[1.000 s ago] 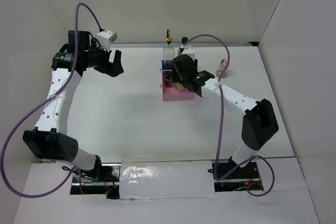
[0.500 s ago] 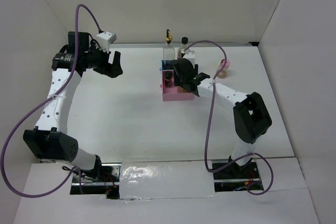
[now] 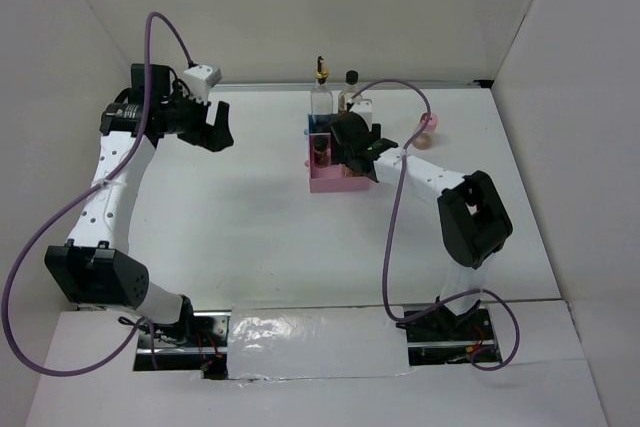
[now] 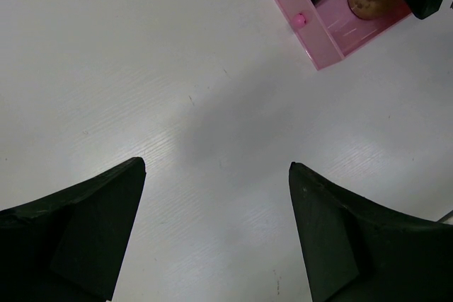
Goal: Organize the condiment bottles
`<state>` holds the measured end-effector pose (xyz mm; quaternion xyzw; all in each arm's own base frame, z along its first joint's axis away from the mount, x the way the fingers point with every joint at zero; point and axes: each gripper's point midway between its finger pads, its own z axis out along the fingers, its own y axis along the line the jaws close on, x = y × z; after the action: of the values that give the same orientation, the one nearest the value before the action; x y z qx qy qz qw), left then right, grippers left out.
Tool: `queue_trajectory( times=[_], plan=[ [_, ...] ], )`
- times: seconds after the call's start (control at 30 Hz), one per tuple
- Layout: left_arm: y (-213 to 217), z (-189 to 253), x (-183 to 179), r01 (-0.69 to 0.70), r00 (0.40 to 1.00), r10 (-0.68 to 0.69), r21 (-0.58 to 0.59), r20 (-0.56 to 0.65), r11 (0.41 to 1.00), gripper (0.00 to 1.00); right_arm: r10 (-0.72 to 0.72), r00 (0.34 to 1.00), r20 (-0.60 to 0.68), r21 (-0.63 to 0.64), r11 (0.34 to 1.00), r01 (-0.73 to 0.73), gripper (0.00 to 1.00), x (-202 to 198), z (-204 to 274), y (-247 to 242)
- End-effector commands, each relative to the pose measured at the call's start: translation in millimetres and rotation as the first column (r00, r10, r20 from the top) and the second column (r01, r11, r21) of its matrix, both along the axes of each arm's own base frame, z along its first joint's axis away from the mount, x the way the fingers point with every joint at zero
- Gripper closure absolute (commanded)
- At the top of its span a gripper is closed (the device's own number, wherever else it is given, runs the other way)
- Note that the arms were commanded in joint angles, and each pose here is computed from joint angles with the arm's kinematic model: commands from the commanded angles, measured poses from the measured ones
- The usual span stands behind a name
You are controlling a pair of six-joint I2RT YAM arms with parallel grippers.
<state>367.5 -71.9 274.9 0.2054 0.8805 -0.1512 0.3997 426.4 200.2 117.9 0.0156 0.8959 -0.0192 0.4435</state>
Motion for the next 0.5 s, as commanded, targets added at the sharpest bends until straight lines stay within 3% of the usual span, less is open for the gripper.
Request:
queue_trajectory(
  times=[0.0,0.2,0.47],
  plan=[
    [-2.2,16.5,-1.2,0.006,0.999,-0.005,-0.027,0.047,1.0,0.05,-0.024,0.997,0.079,0.034,0.999,0.021,0.2,13.9,20.6,0.3],
    [-2.7,16.2,-1.1,0.008,0.999,-0.007,-0.032,0.042,0.999,0.05,0.013,0.996,0.091,0.047,0.999,-0.018,0.0,13.6,36.1,6.2],
    [-0.6,19.5,-0.1,0.006,0.999,-0.005,-0.022,0.053,1.0,0.04,0.052,0.974,0.218,0.08,0.994,-0.071,0.0,8.4,124.0,-4.0]
  ],
)
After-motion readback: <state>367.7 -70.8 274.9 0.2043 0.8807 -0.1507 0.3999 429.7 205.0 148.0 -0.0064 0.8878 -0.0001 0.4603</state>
